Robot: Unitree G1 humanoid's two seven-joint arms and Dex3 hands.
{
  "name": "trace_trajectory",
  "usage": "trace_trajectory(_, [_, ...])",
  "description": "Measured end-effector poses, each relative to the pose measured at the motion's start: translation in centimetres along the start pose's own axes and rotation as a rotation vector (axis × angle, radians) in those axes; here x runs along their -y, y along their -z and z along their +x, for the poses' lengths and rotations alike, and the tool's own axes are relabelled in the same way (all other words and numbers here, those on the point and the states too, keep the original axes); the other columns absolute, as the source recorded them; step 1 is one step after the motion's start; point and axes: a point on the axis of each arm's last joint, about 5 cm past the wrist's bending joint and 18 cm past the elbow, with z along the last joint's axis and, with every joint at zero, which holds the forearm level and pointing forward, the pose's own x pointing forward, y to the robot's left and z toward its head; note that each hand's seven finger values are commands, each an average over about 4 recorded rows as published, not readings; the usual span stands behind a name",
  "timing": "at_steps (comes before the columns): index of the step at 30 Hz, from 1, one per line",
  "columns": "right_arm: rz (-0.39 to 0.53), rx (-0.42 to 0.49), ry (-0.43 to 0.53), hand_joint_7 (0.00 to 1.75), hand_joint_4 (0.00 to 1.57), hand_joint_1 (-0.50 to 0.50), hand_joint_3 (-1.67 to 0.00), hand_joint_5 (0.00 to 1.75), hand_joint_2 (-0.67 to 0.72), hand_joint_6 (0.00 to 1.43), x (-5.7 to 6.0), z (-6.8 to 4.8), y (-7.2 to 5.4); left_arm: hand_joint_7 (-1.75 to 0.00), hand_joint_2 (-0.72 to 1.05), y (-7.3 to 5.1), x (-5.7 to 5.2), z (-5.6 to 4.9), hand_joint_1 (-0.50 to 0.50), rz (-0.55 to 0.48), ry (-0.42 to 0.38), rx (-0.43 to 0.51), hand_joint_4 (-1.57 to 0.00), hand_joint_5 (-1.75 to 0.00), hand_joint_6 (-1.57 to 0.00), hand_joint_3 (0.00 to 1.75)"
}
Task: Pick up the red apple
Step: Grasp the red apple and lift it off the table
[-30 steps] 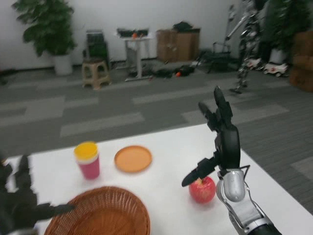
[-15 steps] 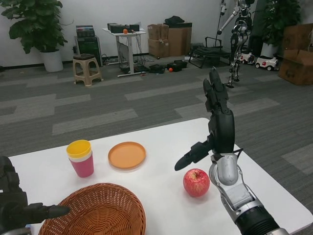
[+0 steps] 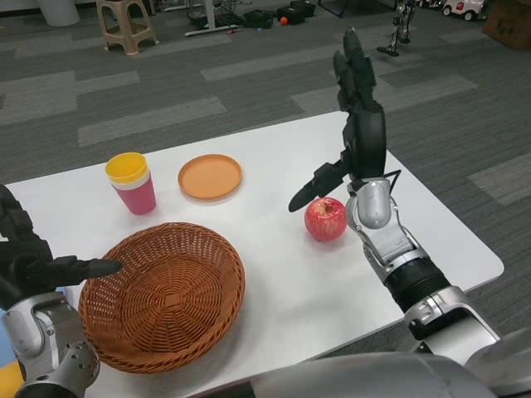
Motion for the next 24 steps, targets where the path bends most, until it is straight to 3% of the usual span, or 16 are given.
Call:
trace_trajectory(10, [-0.014,-0.087,-0.101,0.00,0.00,-0.46,0.00,0.00,0.72,0.00,-0.4,-1.0,0.9,-0.07,-0.37,-0.3,-1.0,0.5,-0.45,0.047,0.085,-0.063,0.00,-0.10,0.00,0.00])
trace_trajectory(14, [-0.016,-0.099,-0.124,0.00,0.00,-0.46,0.00,0.00,0.72,0.00,-0.5,-1.1,0.9,-0.10,-0.33,-0.4,-1.4,0.7,-0.43,0.060,0.141,-0.108,0.00,-0.21,0.00,0.00])
trace_trajectory(18, [-0.027,-0.115,-0.138,0.00,0.00,-0.46,0.00,0.00,0.72,0.00,-0.1,-1.5,1.0,-0.14,-0.19,-0.6,-1.6,0.9,-0.44,0.058,0.200,-0.141,0.00,-0.10,0.00,0.00])
trace_trajectory(24, [-0.053,-0.155,-0.159,0.00,0.00,-0.46,0.00,0.00,0.72,0.00,1.0,-2.8,0.8,-0.17,-0.19,-1.3,-2.6,1.2,-0.43,0.089,0.234,-0.186,0.00,-0.15,0.00,0.00])
